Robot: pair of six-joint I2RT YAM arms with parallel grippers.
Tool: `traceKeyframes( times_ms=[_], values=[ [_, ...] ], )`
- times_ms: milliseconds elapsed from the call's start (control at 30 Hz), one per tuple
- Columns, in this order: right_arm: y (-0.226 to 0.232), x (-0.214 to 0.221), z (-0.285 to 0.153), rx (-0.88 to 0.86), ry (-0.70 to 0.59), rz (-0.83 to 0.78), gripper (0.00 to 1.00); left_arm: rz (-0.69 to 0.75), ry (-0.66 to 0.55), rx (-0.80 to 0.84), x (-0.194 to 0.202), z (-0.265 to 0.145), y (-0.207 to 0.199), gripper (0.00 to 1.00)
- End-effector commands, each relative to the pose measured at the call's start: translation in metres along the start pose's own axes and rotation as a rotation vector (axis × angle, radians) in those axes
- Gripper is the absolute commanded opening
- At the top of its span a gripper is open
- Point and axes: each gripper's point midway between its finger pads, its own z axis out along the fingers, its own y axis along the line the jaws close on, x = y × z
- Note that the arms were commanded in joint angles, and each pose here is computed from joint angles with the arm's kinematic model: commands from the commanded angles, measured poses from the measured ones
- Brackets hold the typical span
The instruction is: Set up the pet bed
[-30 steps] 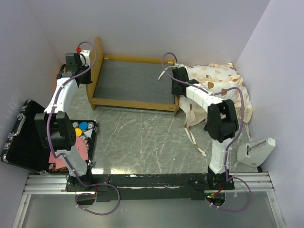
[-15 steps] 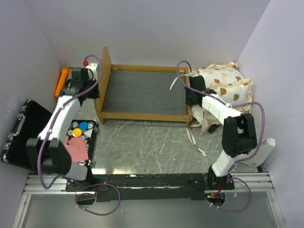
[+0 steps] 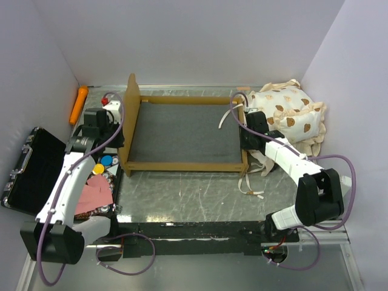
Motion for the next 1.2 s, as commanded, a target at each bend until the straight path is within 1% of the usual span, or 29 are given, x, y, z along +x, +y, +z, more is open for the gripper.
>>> traceKeyframes(
  times_ms=[0,33,100,133,167,200,233,267,300,367,467,500,567,633,667,700,733,800,900,933,1033,1100,1133,1167],
  values=[
    [0.056,0.004,-0.012,-0.297,-0.019,-0.103,0.32,0.148,0.063,0.329,0.037,-0.020,-0.062,0.01],
    [0.059,0.003,-0.013,-0.311,-0.013,-0.109,0.39,0.150,0.062,0.340,0.040,-0.019,-0.063,0.04],
    [0.060,-0.007,-0.020,-0.316,-0.032,-0.119,0.53,0.136,0.088,0.361,0.046,-0.018,-0.067,0.14],
    [0.060,-0.014,-0.026,-0.314,-0.055,-0.121,0.58,0.139,0.099,0.374,0.047,-0.020,-0.069,0.24],
    [0.059,-0.022,-0.033,-0.309,-0.086,-0.124,0.64,0.133,0.100,0.376,0.045,-0.021,-0.069,0.37],
    [0.058,-0.029,-0.041,-0.304,-0.113,-0.133,0.73,0.126,0.097,0.366,0.043,-0.023,-0.068,0.39],
    [0.057,-0.043,-0.052,-0.302,-0.157,-0.143,0.87,0.122,0.084,0.360,0.039,-0.024,-0.067,0.45],
    [0.056,-0.052,-0.063,-0.297,-0.189,-0.153,0.93,0.117,0.069,0.351,0.035,-0.027,-0.066,0.54],
    [0.053,-0.064,-0.075,-0.280,-0.225,-0.161,0.99,0.120,0.045,0.341,0.030,-0.031,-0.065,0.61],
    [0.040,-0.084,-0.095,-0.233,-0.280,-0.148,0.99,0.127,0.003,0.322,0.018,-0.040,-0.063,0.73],
    [-0.001,-0.113,-0.115,-0.101,-0.368,-0.036,0.99,0.124,-0.038,0.263,0.003,-0.048,-0.054,0.82],
    [-0.016,-0.118,-0.119,-0.055,-0.389,0.004,0.99,0.124,-0.045,0.234,0.001,-0.049,-0.049,0.83],
    [-0.042,-0.126,-0.121,0.059,-0.416,0.016,0.99,0.131,-0.079,0.178,-0.009,-0.054,-0.040,0.91],
    [-0.052,-0.131,-0.110,0.095,-0.385,0.007,0.99,0.144,-0.114,0.139,-0.019,-0.062,-0.033,0.91],
    [-0.061,-0.134,-0.105,0.144,-0.360,0.002,0.99,0.151,-0.133,0.126,-0.025,-0.066,-0.031,0.92],
    [-0.071,-0.136,-0.101,0.208,-0.328,0.007,0.99,0.151,-0.155,0.113,-0.031,-0.072,-0.030,0.92],
    [-0.088,-0.137,-0.104,0.309,-0.300,0.023,0.99,0.156,-0.178,0.106,-0.037,-0.078,-0.029,0.93],
    [-0.118,-0.139,-0.106,0.444,-0.285,0.059,0.99,0.159,-0.216,0.095,-0.046,-0.087,-0.028,0.94],
    [-0.153,-0.135,-0.097,0.452,-0.316,0.148,0.99,0.166,-0.240,0.100,-0.048,-0.093,-0.029,0.95],
    [-0.159,-0.132,-0.089,0.443,-0.297,0.163,0.99,0.165,-0.234,0.100,-0.047,-0.092,-0.029,0.95],
    [-0.177,-0.125,-0.063,0.476,-0.175,0.153,0.99,0.166,-0.233,0.094,-0.047,-0.092,-0.028,0.94],
    [-0.186,-0.120,-0.046,0.473,-0.115,0.149,0.99,0.165,-0.238,0.083,-0.048,-0.092,-0.026,0.94],
    [-0.189,-0.121,-0.040,0.460,-0.112,0.148,0.97,0.167,-0.239,0.080,-0.049,-0.093,-0.026,0.94],
    [-0.192,-0.121,-0.037,0.451,-0.114,0.158,0.88,0.168,-0.242,0.076,-0.050,-0.095,-0.025,0.94]
  ],
)
